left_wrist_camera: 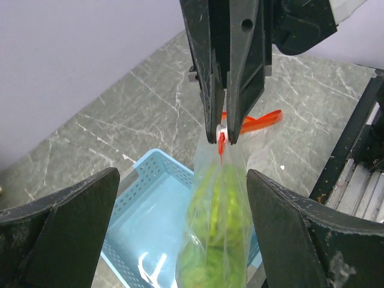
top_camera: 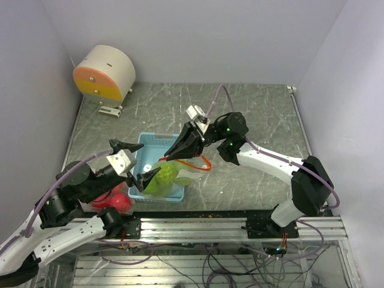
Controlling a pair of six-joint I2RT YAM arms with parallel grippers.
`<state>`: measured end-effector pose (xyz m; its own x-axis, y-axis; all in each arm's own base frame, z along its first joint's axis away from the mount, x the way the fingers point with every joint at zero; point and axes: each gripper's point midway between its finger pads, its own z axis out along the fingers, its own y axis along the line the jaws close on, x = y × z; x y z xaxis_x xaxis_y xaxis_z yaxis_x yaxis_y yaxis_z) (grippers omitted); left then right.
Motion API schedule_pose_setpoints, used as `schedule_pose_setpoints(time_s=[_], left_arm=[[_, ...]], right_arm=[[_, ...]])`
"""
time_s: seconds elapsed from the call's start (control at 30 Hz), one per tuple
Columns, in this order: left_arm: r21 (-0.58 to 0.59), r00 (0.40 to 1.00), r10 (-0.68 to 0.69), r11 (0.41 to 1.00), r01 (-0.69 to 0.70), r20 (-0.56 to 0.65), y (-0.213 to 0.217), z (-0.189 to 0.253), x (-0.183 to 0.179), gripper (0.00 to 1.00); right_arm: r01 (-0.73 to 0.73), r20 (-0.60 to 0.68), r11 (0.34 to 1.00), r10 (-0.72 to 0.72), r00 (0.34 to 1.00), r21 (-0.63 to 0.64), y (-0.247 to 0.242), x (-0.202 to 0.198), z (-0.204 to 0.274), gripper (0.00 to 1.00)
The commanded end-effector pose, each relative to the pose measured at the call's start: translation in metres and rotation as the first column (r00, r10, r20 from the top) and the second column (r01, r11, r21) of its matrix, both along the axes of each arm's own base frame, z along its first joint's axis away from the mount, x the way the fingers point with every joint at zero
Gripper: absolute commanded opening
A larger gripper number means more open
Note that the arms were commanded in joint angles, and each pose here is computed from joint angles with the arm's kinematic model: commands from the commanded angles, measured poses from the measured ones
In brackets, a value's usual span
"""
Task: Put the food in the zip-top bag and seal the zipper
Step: Zip the zipper on the food storage bag into the bin.
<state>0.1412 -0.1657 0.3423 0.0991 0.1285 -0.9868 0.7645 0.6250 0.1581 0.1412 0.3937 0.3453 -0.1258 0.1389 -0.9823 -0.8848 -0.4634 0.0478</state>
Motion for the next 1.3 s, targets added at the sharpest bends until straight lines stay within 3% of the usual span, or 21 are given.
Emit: schedule_pose_setpoints(time_s=[0.0, 0.13, 0.37, 0.4, 0.47, 0.57, 0.77, 0.8, 0.9, 1.0, 1.07, 1.27], left_arm=[[-0.005, 0.995, -0.084, 0.996, 0.084, 0.057, -0.015, 0.017, -0.005, 0.96], [0.075, 0.990, -0.141, 0.987, 0.142, -0.010, -0.031, -0.006, -0.006, 0.88], [0.119, 0.979, -0.193, 0.973, 0.200, -0.065, -0.049, -0.027, -0.005, 0.72], [0.128, 0.979, -0.190, 0.972, 0.197, -0.068, -0.049, -0.029, -0.004, 0.65], [0.144, 0.979, -0.189, 0.969, 0.198, -0.077, -0.050, -0.032, -0.003, 0.38], [0.155, 0.977, -0.190, 0.967, 0.203, -0.093, -0.051, -0.036, -0.003, 0.08], [0.183, 0.978, -0.161, 0.966, 0.183, -0.129, -0.049, -0.050, 0.001, 0.07], [0.180, 0.979, -0.148, 0.968, 0.172, -0.140, -0.049, -0.051, 0.002, 0.07], [0.179, 0.982, -0.102, 0.975, 0.131, -0.161, -0.044, -0.053, 0.006, 0.07], [0.165, 0.983, -0.092, 0.979, 0.118, -0.159, -0.041, -0.052, 0.005, 0.07], [0.148, 0.985, -0.088, 0.983, 0.109, -0.145, -0.038, -0.048, 0.004, 0.07], [0.123, 0.989, -0.087, 0.987, 0.102, -0.119, -0.034, -0.041, 0.003, 0.07]], right_arm=[[-0.024, 0.042, 1.000, 0.023, 0.999, 0.018, -0.004, -0.007, 0.004, 0.00], [-0.020, 0.034, 1.000, 0.020, 0.999, 0.007, -0.002, -0.006, 0.002, 0.00], [-0.018, 0.024, 1.000, 0.018, 1.000, -0.005, 0.000, -0.004, -0.003, 0.00], [-0.015, 0.022, 1.000, 0.015, 1.000, -0.004, 0.000, -0.004, -0.003, 0.00], [-0.013, 0.022, 1.000, 0.014, 1.000, -0.007, 0.000, -0.003, -0.003, 0.00], [-0.004, 0.027, 1.000, 0.004, 1.000, -0.008, 0.001, -0.002, -0.003, 0.00], [0.004, 0.011, 1.000, -0.004, 1.000, -0.010, 0.003, 0.001, -0.003, 0.00], [0.010, 0.005, 1.000, -0.010, 1.000, -0.011, 0.004, 0.002, -0.003, 0.04], [0.039, 0.018, 0.999, -0.039, 0.999, -0.018, 0.005, 0.008, -0.005, 0.31], [0.056, 0.065, 0.998, -0.056, 0.996, 0.001, 0.002, 0.008, 0.000, 0.48], [0.062, 0.091, 0.998, -0.062, 0.994, 0.006, 0.001, 0.007, 0.003, 0.53], [0.070, 0.104, 0.996, -0.064, 0.992, -0.046, 0.000, 0.009, -0.005, 0.56]])
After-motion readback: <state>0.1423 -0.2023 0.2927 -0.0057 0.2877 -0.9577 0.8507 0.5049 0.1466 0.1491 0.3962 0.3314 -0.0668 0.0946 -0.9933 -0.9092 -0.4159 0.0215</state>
